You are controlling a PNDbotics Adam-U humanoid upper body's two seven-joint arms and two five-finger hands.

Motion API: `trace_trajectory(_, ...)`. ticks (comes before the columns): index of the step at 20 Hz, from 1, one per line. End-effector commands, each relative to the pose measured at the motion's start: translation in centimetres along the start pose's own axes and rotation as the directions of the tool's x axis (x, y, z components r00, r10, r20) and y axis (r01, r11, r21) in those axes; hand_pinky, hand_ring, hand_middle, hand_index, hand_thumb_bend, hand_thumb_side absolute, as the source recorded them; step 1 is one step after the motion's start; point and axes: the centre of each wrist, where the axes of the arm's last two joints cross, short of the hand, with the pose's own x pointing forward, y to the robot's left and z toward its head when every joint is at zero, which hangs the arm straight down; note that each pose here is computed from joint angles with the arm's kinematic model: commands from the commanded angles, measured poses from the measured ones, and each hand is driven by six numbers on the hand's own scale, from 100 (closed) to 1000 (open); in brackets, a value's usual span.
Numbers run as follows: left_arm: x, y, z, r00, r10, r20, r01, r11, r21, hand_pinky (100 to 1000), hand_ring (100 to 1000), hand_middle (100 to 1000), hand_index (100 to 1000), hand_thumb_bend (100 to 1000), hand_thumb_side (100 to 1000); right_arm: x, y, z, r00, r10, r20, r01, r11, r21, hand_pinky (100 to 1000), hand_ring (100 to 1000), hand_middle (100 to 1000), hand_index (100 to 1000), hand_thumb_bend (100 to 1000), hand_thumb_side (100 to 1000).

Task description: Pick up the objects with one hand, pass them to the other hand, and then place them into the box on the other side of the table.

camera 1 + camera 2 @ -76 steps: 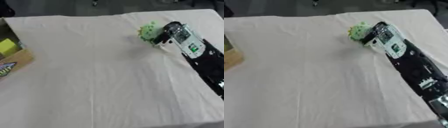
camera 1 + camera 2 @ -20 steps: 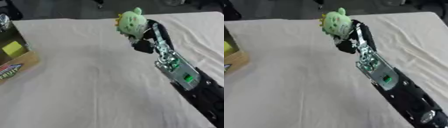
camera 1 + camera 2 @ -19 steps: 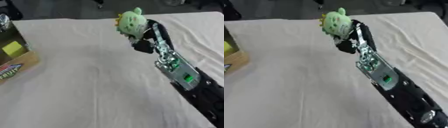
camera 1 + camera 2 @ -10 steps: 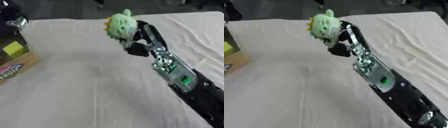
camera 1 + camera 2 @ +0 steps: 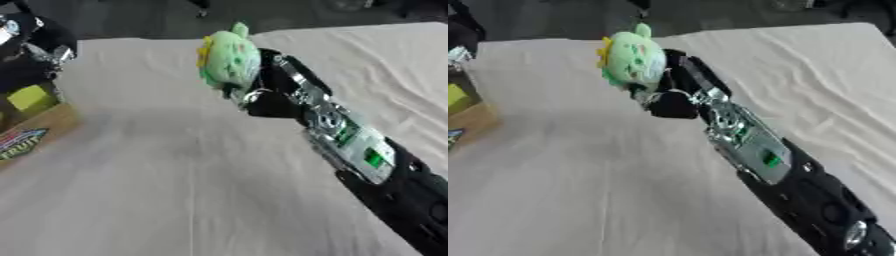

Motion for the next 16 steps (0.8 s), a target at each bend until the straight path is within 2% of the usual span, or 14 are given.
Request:
trace_trajectory(1,1.4,1.0,0.2,0.999,-0.027,0.046,0.028,0.999,-0.019,585,708,633,800,149,704,0.9,0.0,-0.3,0.999,-0.014,0.038,0.013,0.999,0.041,651,519,469,557,100,100)
trace_trajectory(9,4.7,0.4,0.2,0.985,-0.058,0.161,0.075,0.992,-0.104,596,712,642,806,157,690,0.6,0.7,-0.7,0.999,0.012,0.03,-0.014,0.997,0.08,665,523,470,558,100,100)
trace_trajectory(16,6.3,-0.3,-0.1,0.972,-0.109,0.208,0.142,0.978,-0.154,616,723,652,811,197,615,0.6,0.9,-0.5,0.998,0.056,0.029,-0.059,0.994,0.093,669,524,470,557,100,100)
